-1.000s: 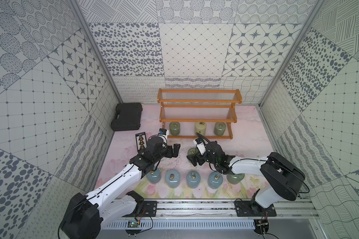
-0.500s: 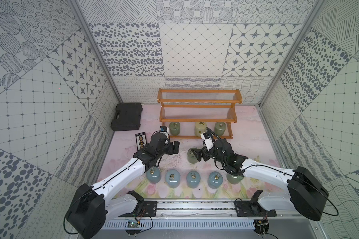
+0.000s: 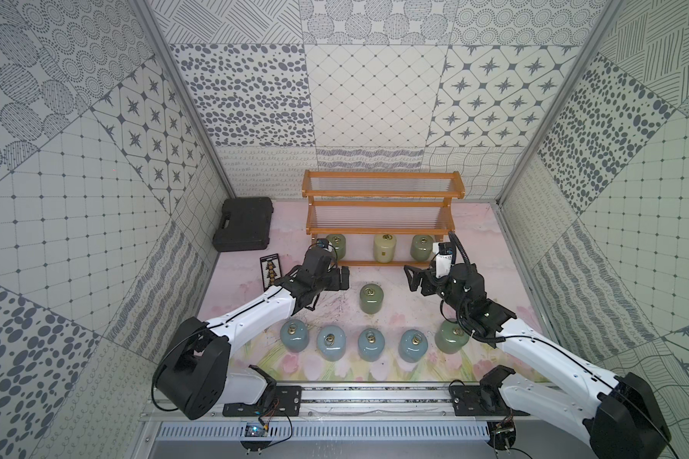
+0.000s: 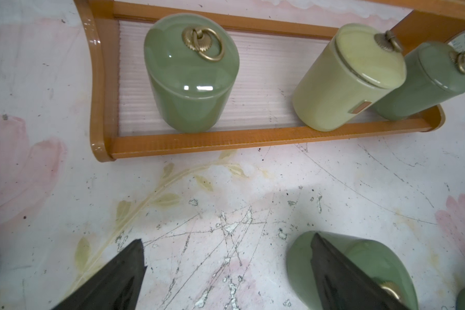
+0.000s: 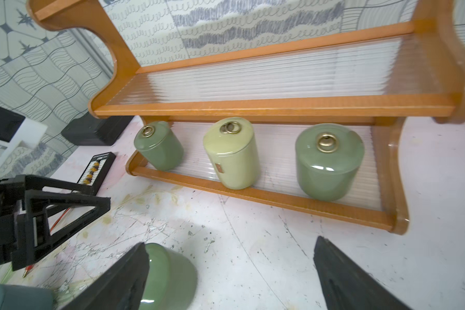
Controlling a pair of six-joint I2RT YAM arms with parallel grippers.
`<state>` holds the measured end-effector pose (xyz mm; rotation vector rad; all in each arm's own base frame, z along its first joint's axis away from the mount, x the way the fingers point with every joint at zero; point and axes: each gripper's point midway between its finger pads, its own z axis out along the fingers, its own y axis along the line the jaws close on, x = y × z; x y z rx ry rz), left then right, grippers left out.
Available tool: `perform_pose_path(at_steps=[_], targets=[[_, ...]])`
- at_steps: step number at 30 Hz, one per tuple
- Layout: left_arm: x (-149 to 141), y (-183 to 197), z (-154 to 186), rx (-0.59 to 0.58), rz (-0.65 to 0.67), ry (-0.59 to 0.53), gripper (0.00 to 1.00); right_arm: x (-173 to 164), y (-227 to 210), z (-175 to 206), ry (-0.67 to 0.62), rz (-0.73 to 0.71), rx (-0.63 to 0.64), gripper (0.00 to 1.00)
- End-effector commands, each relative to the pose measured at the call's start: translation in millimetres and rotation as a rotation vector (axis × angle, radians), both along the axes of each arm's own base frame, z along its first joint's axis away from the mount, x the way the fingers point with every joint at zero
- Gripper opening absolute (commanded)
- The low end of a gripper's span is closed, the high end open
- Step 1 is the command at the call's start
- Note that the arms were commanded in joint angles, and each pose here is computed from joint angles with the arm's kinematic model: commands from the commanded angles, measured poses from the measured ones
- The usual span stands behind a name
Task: Remove the tea canisters from the shelf
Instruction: Place the tea canister at the center of the board, then pick up the tea canister from the shelf.
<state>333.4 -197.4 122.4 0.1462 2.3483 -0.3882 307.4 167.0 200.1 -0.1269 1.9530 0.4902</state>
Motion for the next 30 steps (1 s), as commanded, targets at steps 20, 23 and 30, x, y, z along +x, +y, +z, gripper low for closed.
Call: perform_pose_path(at_steps=[20,23,30], targets=[[53.0,-135.9,13.1,-0.011,-0.271,-0.165,1.0,-10.0,-41.2,5.2,0.016,-0.137,0.04,1.0],[61.6,-148.1,10.6,-0.003,-0.28,-0.196,1.0,-10.5,-42.1,5.7,0.016,-0.14,0.041,1.0],[81.8,-163.5,-0.5,0.019,-0.249,-0.21,1.0,-13.3,-45.4,3.9,0.022,-0.15,0.046,1.0]])
